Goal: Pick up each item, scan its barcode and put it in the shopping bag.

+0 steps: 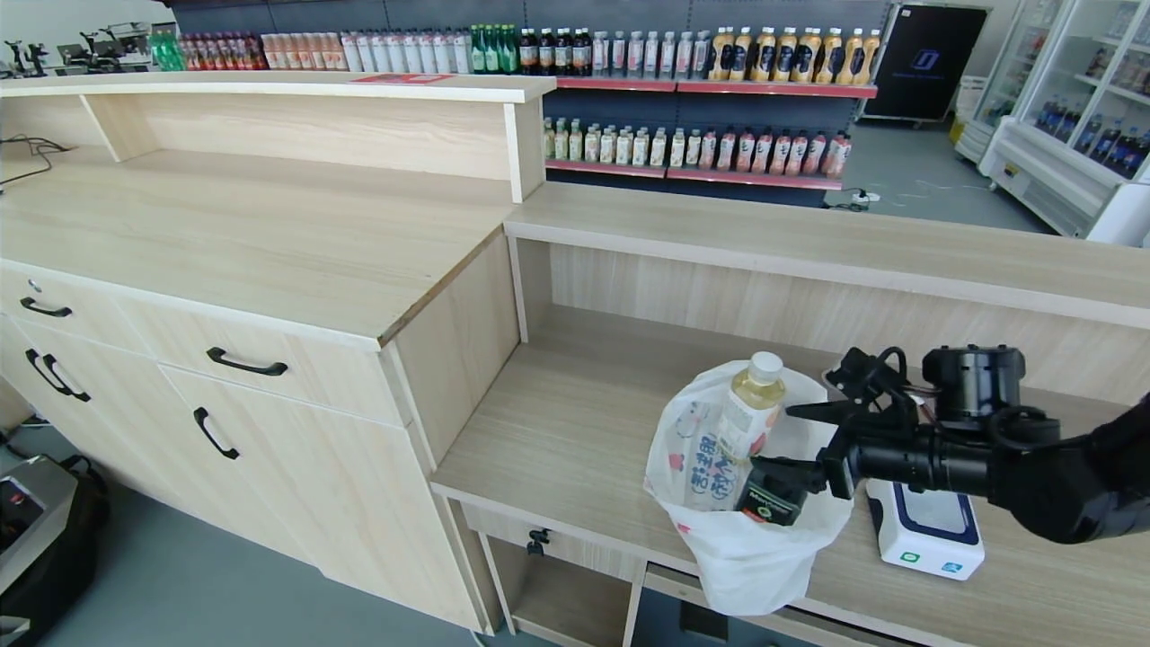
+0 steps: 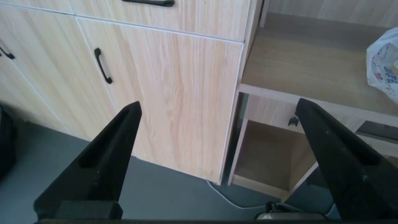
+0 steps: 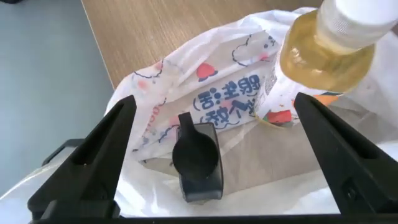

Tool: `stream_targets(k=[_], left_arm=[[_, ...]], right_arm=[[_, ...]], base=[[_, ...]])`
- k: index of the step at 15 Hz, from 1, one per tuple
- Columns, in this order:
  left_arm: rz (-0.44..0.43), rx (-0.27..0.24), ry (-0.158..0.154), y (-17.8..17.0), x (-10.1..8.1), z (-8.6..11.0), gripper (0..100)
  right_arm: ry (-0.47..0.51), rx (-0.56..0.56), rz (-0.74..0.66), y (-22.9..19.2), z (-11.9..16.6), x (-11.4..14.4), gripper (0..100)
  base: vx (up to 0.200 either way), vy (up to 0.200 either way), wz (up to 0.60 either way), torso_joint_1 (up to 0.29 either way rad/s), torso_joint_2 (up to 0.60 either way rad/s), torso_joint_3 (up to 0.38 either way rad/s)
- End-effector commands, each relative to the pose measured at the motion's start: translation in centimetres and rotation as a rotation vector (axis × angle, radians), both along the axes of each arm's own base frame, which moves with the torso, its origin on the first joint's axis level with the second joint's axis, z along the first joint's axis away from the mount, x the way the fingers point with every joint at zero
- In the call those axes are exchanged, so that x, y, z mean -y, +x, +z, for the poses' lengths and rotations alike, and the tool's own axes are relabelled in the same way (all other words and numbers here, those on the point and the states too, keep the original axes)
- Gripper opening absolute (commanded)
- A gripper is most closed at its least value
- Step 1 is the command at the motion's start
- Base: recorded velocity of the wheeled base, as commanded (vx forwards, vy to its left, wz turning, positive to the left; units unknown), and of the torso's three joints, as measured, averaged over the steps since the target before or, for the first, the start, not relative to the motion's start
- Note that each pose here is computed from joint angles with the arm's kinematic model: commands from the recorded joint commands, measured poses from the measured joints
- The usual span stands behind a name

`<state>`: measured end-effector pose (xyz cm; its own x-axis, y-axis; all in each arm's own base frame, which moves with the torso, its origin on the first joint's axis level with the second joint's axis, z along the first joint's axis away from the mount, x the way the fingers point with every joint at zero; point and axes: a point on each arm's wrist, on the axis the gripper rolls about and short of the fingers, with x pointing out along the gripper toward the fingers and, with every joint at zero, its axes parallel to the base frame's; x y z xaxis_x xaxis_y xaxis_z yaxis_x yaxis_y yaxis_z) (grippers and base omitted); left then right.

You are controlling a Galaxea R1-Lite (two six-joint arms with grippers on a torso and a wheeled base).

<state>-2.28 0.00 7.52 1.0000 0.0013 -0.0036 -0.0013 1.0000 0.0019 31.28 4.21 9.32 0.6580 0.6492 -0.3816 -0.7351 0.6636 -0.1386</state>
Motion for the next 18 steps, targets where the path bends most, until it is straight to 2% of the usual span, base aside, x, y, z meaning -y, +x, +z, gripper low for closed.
stream_targets(k=[1, 2, 3, 4, 5, 7, 9, 12, 13, 14, 18], left_arm=[[0.000, 0.001, 0.000, 0.0, 0.0, 0.0, 100], [0.002, 0.001, 0.000, 0.0, 0.0, 0.0, 100], [0.002, 0.001, 0.000, 0.0, 0.0, 0.0, 100], [0.002, 0.001, 0.001, 0.0, 0.0, 0.0, 100], [0.002, 0.001, 0.000, 0.0, 0.0, 0.0, 100], [0.000, 0.001, 0.001, 0.0, 0.0, 0.0, 100], [0.002, 0.001, 0.000, 0.0, 0.0, 0.0, 100], [0.000, 0.001, 0.000, 0.0, 0.0, 0.0, 100], [0.000, 0.001, 0.001, 0.0, 0.0, 0.0, 100], [0.002, 0.001, 0.000, 0.0, 0.0, 0.0, 100], [0.002, 0.001, 0.000, 0.0, 0.0, 0.0, 100]], right_arm=[[-0.007, 0.154, -0.029, -4.6, 6.7, 1.4, 100], [-0.019, 0.209, -0.059, -6.8, 8.4, 2.4, 100], [-0.019, 0.209, -0.059, -6.8, 8.4, 2.4, 100], [-0.061, 0.342, -0.181, -11.0, 11.0, 4.0, 100], [-0.075, 0.377, -0.259, -12.3, 12.0, 4.1, 100], [0.000, 0.389, -0.388, -15.6, 14.2, 4.1, 100], [-0.017, 0.370, -0.512, -17.8, 15.2, 4.2, 100], [0.044, 0.365, -0.727, -18.5, 15.3, 5.0, 100], [0.069, 0.367, -0.809, -19.2, 14.8, 5.6, 100], [0.058, 0.334, -0.897, -21.0, 12.4, 6.0, 100], [0.064, 0.311, -0.973, -26.5, 5.8, 5.2, 100]], base=[[0.000, 0.000, 0.00, 0.000, 0.00, 0.000], [0.000, 0.000, 0.00, 0.000, 0.00, 0.000], [0.000, 0.000, 0.00, 0.000, 0.00, 0.000], [0.000, 0.000, 0.00, 0.000, 0.00, 0.000], [0.000, 0.000, -0.60, 0.002, 0.01, 0.002], [0.000, 0.000, -0.60, -0.010, 0.00, 0.007], [0.000, 0.000, -0.60, 0.005, 0.01, -0.002], [0.000, 0.000, -0.20, 0.001, 0.00, 0.001], [0.000, 0.000, 0.00, 0.000, 0.00, 0.000], [0.000, 0.000, 0.00, 0.000, 0.00, 0.000], [0.000, 0.000, 0.00, 0.000, 0.00, 0.000]])
